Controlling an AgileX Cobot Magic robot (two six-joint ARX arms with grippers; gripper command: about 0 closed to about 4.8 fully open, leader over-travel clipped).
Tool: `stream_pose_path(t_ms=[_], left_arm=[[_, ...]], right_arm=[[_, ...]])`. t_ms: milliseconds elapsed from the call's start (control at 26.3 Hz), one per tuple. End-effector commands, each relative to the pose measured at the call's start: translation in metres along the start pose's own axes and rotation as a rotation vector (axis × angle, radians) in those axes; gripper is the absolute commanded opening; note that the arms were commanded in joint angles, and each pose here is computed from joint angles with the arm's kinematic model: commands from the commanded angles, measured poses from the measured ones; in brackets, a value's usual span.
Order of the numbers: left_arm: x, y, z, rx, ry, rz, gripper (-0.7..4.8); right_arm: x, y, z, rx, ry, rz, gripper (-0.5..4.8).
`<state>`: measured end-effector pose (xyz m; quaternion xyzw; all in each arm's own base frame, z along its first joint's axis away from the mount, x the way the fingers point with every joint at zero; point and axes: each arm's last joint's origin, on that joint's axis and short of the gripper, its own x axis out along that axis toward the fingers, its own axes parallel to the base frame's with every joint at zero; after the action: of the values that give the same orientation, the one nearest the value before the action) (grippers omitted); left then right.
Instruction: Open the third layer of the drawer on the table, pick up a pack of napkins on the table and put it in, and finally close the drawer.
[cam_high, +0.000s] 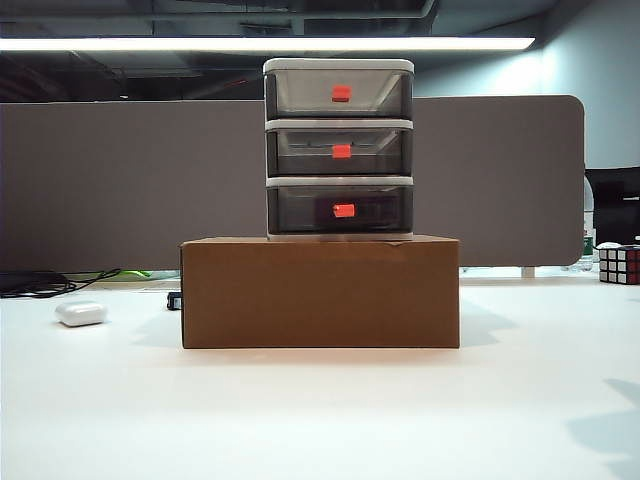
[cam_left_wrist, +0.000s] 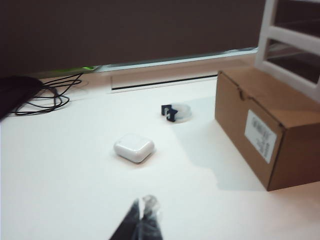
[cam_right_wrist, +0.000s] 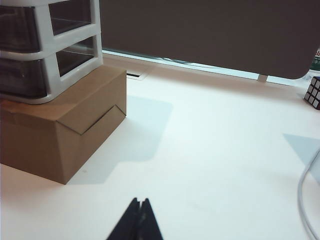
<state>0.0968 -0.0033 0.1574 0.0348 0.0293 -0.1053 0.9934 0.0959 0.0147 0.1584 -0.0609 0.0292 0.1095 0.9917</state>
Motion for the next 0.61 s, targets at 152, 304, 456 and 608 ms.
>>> stream_pose_path(t_ms=[152, 304, 456, 608], left_arm=[[-0.0006, -0.0004, 0.0000, -0.041, 0.013, -0.035, -0.05], [-0.0008, -0.0007, -0.0044, -0.053, 0.058, -0.036, -0.05], [-0.0009, -0.0009, -0.0059, -0.058, 0.073, -0.040, -0.05], [-0.0009, -0.0008, -0.0060, -0.057, 0.074, -0.037, -0.05]], right_arm=[[0.0002, -0.0007, 0.0009, 0.001, -0.027, 0.004, -0.06], [0.0002, -0.0009, 0.0009, 0.000, -0.026, -0.004, -0.06], [0.0002, -0.0012, 0.0009, 0.001, -0.025, -0.013, -0.06], [0.0002, -0.0014, 0.0008, 0.001, -0.023, -0.020, -0.06]])
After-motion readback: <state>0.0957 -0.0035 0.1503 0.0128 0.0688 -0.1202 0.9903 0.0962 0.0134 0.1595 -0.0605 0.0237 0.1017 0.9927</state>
